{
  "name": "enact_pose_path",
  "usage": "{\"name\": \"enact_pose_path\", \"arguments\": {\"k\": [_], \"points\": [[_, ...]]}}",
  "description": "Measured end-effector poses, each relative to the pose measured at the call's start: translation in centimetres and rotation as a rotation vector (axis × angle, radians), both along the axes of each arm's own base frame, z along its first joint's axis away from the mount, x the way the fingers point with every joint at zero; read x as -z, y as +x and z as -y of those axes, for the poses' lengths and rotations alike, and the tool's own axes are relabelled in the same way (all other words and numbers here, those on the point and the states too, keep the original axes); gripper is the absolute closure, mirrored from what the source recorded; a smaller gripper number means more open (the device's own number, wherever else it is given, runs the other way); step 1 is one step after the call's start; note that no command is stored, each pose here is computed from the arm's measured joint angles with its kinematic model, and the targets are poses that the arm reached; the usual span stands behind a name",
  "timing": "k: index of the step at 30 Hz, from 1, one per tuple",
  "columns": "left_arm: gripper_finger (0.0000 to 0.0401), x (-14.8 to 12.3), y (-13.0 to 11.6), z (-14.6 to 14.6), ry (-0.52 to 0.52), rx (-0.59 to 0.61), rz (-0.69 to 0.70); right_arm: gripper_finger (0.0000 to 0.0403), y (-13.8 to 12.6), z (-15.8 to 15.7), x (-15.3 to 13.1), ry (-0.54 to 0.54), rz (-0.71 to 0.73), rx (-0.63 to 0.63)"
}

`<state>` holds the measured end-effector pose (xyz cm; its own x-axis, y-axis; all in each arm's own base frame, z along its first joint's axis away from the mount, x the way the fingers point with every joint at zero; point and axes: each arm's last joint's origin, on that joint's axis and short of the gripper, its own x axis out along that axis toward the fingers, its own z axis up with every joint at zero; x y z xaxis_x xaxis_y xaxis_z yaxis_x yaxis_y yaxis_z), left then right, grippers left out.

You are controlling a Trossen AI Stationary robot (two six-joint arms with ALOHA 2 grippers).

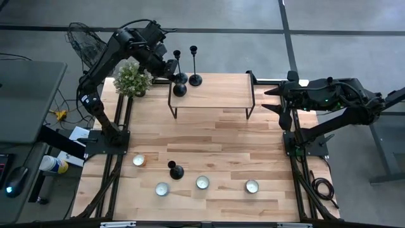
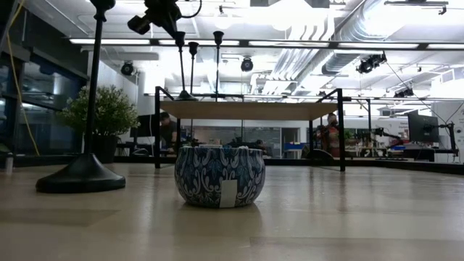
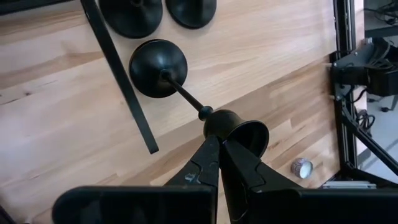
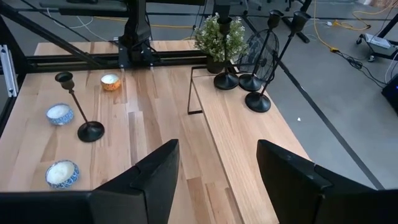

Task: Pick & Place candle stick holders
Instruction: Put the black candle holder on the shelf

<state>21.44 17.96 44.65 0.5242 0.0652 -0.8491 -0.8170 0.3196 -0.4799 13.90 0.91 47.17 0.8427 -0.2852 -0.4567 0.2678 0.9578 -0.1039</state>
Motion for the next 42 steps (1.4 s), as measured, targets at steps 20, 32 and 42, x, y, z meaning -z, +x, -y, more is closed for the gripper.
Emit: {"name": "enact_pose_path", "arguments": {"k": [20,32,42], "points": [[0.0400,0.76,0.82,-0.67,-0.017,-0.007,-0.022,0.0195,-0.01,0.00,0.00,-0.008,-0.003,-0.005],[0.0363,0.95,0.81,-0.76,-0.004,-0.010,-0.048,0.0195,-0.01,-0.01,0.00,-0.007,-0.003,-0.008],[0.0317,0.98,0.78,-0.87,0.021,-0.025,-0.068,0.0195,0.00,-0.01,0.01,-0.004,-0.003,-0.008]]}}
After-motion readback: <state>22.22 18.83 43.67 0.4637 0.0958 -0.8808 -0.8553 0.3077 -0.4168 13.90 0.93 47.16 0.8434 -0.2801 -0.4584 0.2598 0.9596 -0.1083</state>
